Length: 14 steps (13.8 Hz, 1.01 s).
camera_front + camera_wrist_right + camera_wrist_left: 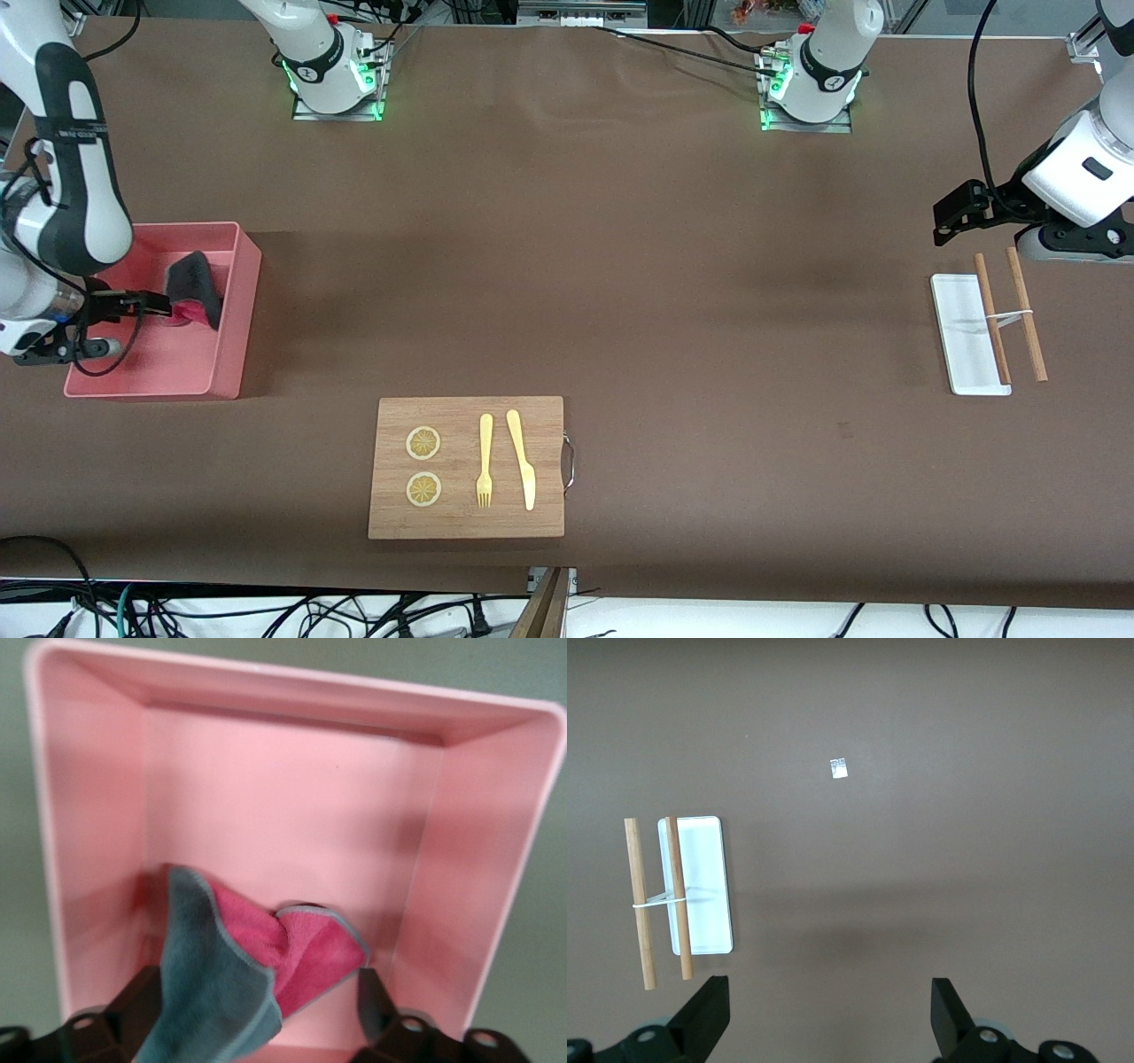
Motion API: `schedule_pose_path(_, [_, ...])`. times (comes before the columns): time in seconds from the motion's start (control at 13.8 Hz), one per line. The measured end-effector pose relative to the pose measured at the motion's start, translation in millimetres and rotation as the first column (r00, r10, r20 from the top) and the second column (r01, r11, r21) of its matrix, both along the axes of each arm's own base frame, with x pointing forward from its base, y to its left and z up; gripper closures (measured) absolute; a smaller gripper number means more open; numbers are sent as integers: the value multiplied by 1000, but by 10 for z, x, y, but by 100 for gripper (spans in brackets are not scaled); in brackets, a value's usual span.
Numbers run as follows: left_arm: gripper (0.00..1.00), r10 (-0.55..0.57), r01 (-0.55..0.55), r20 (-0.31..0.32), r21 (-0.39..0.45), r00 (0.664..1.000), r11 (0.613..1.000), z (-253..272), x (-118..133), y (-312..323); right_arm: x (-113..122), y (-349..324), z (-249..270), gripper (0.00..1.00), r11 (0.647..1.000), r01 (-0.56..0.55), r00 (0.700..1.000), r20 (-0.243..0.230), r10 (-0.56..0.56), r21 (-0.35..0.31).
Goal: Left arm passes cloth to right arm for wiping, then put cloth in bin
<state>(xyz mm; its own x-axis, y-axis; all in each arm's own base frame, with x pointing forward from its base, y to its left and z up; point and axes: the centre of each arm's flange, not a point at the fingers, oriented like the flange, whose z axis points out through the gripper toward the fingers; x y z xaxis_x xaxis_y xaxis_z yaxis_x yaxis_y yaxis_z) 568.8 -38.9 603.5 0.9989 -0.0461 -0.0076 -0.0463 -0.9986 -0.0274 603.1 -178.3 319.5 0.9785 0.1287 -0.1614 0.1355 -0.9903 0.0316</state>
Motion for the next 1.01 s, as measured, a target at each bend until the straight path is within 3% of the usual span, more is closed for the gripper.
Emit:
schedule_pose_path(0.36, [0,0,0,0,0,1000,1000,0,0,0,-9,107,683,0,999,2,1000,-10,-1,33])
schedule_pose_path(0.72, [0,0,0,0,0,1000,1000,0,0,0,-78,749,1781,0,993,-97,995,-10,98,73])
schedule_pose_path(1.01, [0,0,0,0,0,1000,1000,0,0,0,-96,844,2504,0,992,-120,990,84,115,50])
